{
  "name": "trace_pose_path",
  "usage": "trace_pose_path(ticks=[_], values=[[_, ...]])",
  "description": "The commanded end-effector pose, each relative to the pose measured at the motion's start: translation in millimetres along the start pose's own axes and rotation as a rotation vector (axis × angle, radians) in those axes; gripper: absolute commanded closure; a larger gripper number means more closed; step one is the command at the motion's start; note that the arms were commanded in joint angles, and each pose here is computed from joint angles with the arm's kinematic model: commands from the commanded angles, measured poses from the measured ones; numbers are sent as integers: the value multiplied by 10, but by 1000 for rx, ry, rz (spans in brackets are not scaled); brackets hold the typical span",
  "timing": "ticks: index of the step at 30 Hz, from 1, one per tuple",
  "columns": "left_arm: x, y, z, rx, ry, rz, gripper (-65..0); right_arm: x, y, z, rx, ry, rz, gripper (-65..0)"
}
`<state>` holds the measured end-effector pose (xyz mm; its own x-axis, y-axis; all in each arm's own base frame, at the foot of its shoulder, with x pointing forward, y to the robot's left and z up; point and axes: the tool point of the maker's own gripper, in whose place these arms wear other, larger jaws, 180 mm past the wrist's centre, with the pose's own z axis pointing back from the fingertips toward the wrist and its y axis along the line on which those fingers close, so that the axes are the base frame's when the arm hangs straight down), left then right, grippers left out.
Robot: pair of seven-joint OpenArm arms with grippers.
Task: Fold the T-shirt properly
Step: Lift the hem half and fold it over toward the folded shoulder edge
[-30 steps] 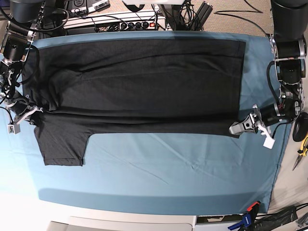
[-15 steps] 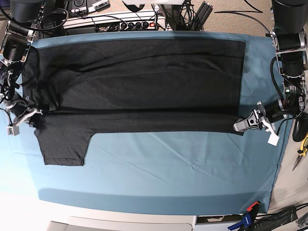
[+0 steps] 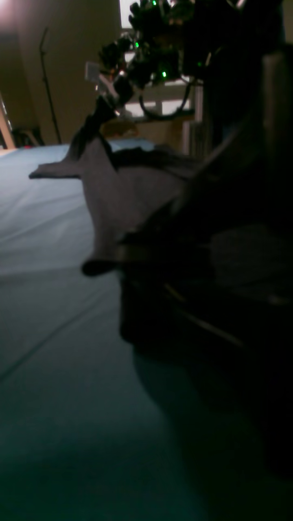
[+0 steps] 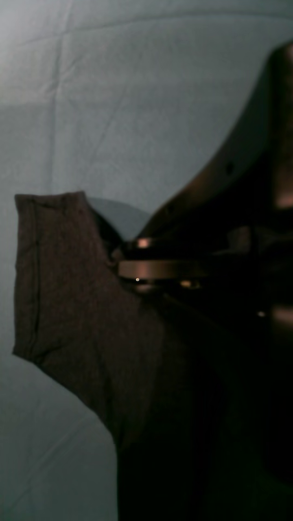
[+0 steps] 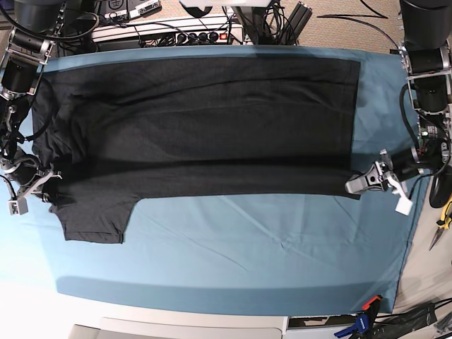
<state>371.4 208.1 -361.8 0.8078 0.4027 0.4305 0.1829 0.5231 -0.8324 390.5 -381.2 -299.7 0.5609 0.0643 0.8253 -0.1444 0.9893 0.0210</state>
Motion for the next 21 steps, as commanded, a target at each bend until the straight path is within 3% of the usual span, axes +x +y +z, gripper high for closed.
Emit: trace_pose_path(ticks=[1,10,21], values=[[250,-97,103,-12,-49,-48,0,302,-133,133,-21,-68,18,0],[191,-72,149,0,-33,-56,0,336,-351,348,-47,-13,23,0],[77,-202,145,-12,17,-132,0,133,-307,390,-10,73,-21,0]])
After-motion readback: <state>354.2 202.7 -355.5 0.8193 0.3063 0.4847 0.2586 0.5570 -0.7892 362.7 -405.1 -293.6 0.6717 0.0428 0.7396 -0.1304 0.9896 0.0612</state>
